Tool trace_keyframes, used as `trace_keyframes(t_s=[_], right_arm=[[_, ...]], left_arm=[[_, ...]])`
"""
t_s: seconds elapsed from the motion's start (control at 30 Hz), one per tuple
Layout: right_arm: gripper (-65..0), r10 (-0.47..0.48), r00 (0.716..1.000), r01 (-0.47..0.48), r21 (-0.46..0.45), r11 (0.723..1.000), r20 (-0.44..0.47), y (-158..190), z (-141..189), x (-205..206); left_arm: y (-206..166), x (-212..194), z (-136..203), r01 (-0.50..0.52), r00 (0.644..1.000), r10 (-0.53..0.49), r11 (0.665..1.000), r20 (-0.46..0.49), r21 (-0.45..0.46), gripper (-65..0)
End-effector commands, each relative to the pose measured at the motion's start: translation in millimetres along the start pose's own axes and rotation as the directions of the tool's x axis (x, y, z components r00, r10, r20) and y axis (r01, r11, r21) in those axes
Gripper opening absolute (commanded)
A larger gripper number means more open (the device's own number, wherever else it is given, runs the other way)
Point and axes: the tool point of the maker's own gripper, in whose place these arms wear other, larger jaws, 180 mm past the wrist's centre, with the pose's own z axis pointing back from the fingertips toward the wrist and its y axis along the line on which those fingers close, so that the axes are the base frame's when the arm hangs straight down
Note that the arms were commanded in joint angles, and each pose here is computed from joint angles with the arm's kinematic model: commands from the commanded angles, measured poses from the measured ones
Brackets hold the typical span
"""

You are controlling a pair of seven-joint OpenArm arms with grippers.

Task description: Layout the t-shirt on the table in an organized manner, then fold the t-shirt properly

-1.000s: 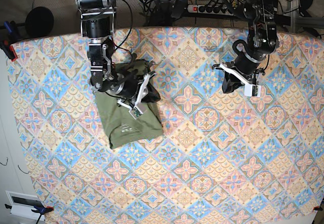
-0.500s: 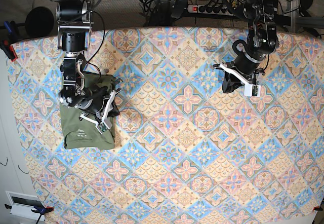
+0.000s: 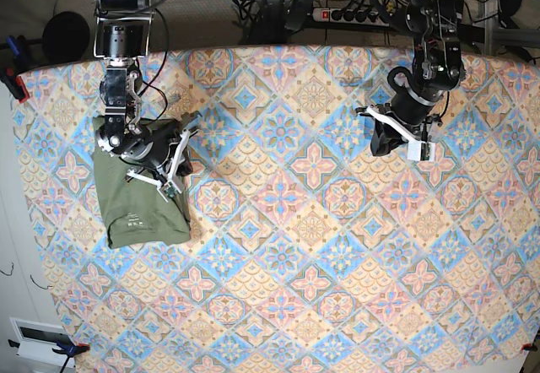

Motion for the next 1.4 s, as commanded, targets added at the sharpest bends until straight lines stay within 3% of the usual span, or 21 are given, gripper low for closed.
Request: trace_keyframes(t_s=[0.0,0.3,0.43,0.6,0.77,0.97,1.23,1.37], right_arm=[[-64.1,0.014,1.000,-0.014,-0.009,1.000,-0.016,0,2,-1],[-64.3,0.016,1.000,-0.016,-0.003,1.000,-0.012,13,8,-8],[-64.3,0.074,0.997,-0.074,-0.041,0.996,0.004,17,31,7],[-64.3,0.117,0.988,-0.111,-0.062,0.992,0.100,30,68,40],[-64.3,0.034,0.999,-0.032,-0.122,0.992,0.012,22,97,-14],[-64.3,-0.078,0.991,0.059,-0.164,0.985,-0.112,24,127,-86],[-64.3,-0.295,0.942,0.263,-0.197,0.944,-0.157,32,178,-155],[-64.3,-0.351,0.917,0.306,-0.232,0.923,-0.188,33,200,-181]], left_arm=[[-3,15,1,0.014,0.999,-0.013,1.000,0.047,-0.013,-65.0],[-4,15,0,0.013,0.999,-0.012,1.000,0.048,-0.017,-65.0],[-4,13,2,0.011,0.999,-0.010,1.000,0.042,-0.015,-65.0],[-8,10,13,0.034,0.999,-0.033,0.999,0.038,-0.016,-65.0],[-13,1,36,0.092,0.996,-0.091,0.996,0.011,-0.018,-65.0],[-11,-38,63,0.101,0.990,-0.102,0.995,-0.099,-0.016,-65.0],[2,-75,105,0.073,0.978,-0.061,0.996,-0.201,0.051,-65.0],[2,-103,124,0.059,0.959,-0.039,0.996,-0.282,0.063,-65.0]])
